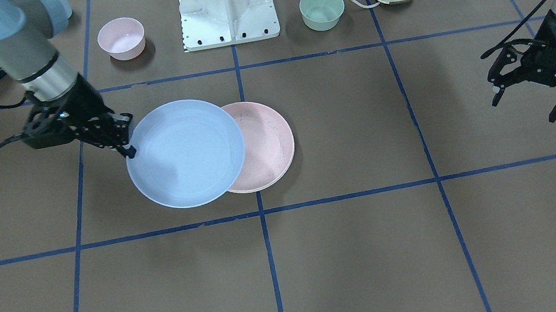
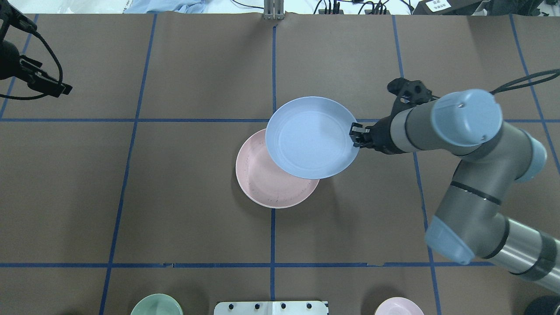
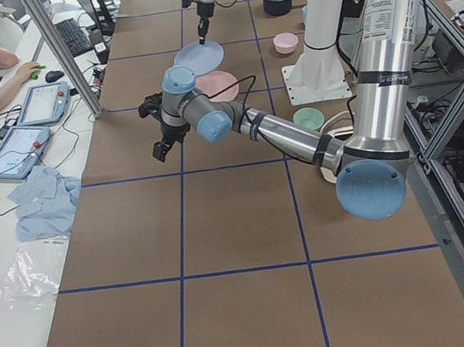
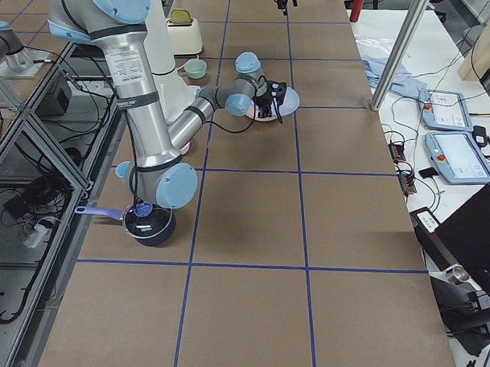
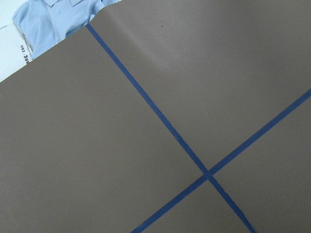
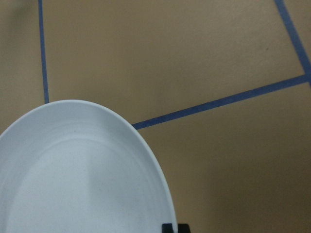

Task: Stack three plates with pink and blue
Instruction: 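Carry the light blue plate over the pink plate and lower it on top, then open the right gripper and withdraw it away from the stack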

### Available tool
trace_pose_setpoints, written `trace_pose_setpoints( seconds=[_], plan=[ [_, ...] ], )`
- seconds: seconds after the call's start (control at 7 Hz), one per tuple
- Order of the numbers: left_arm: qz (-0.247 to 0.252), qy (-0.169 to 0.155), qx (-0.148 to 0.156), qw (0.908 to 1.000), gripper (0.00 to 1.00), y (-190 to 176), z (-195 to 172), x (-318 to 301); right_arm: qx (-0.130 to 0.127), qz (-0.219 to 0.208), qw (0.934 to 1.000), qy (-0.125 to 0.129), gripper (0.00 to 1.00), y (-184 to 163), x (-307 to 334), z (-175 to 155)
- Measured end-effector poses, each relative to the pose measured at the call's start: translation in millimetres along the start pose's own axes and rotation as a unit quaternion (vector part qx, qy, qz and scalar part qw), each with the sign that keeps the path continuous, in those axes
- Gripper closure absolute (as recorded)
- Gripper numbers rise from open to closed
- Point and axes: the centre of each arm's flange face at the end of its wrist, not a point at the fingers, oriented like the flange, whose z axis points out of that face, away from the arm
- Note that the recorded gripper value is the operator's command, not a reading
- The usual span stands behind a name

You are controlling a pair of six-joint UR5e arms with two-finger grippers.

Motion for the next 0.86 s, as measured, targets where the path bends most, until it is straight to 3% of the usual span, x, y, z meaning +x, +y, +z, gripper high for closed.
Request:
trace_pose_setpoints(
  seconds=[0.14,0.29,0.57,0.86],
  plan=[
    [0.0,0.0,0.0,1.0,0.0,0.4,0.2,-0.2,0.004,0.005,0.9999,0.01,1.0,28.8,-26.8,11.2],
    [-0.001,0.0,-0.001,1.0,0.0,0.8,0.7,-0.6,0.007,0.006,0.9999,0.014,0.77,49.8,-43.0,21.7],
    [-0.001,0.0,-0.001,1.0,0.0,0.6,1.1,-0.8,0.015,0.003,0.9996,0.022,0.01,61.9,-56.6,39.3],
    [-0.002,0.0,-0.002,1.0,0.0,0.5,1.3,-0.9,0.031,0.0,0.9992,0.026,0.0,58.7,-59.7,44.8]
  ],
)
